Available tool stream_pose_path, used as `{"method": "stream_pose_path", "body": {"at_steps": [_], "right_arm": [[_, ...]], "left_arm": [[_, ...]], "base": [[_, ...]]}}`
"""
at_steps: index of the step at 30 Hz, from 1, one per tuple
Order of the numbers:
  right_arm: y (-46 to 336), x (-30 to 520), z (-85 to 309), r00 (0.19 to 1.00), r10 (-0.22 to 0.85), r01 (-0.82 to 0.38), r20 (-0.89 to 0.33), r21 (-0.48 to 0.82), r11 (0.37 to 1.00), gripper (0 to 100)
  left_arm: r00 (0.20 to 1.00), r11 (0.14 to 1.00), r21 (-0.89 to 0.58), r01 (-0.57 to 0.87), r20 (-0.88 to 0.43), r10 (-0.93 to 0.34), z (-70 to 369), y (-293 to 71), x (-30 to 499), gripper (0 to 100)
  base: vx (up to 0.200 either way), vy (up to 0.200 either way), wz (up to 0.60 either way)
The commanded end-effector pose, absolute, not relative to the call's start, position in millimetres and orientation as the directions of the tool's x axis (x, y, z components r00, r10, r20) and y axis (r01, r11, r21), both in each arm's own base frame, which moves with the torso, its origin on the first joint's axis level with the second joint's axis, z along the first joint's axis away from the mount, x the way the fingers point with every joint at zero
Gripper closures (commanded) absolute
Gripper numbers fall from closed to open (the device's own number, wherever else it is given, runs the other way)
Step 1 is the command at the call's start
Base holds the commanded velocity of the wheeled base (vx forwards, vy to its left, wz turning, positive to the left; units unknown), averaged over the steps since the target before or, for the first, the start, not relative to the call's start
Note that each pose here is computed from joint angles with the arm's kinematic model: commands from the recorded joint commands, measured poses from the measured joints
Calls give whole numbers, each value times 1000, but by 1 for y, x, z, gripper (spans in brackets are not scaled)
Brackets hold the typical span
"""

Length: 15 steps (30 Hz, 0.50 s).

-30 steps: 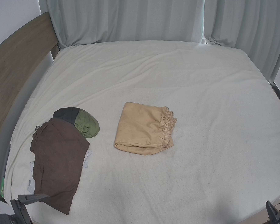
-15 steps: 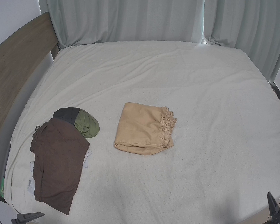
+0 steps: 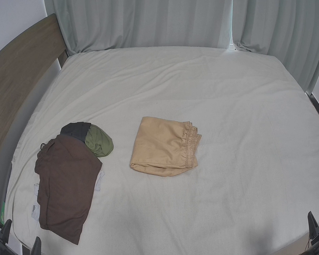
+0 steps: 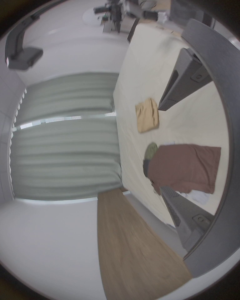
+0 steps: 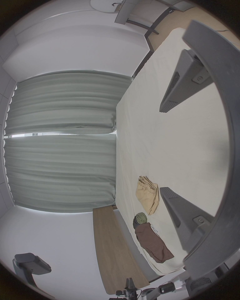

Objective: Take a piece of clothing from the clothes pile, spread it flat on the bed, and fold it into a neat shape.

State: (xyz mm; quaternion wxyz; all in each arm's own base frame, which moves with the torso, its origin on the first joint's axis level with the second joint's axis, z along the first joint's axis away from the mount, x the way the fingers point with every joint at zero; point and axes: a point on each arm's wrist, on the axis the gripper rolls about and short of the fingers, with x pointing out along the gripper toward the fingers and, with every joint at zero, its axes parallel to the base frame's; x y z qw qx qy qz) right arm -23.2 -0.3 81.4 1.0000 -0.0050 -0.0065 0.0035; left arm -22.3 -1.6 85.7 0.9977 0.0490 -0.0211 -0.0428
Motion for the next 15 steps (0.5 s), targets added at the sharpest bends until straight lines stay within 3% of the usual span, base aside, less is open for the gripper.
{"method": "stream_pose_path", "body": {"at_steps": [1, 15], "right_arm": [[0, -23, 75, 1000, 11, -11, -3, -5, 1000, 0], [0, -23, 75, 1000, 25, -25, -3, -8, 1000, 0]], "left_arm": [[999, 999, -6, -35, -15, 35, 75, 1, -23, 0], [1000, 1000, 8, -29, 0, 29, 76, 1, -23, 0]], "base": [[0, 0, 0], [0, 0, 0]]}}
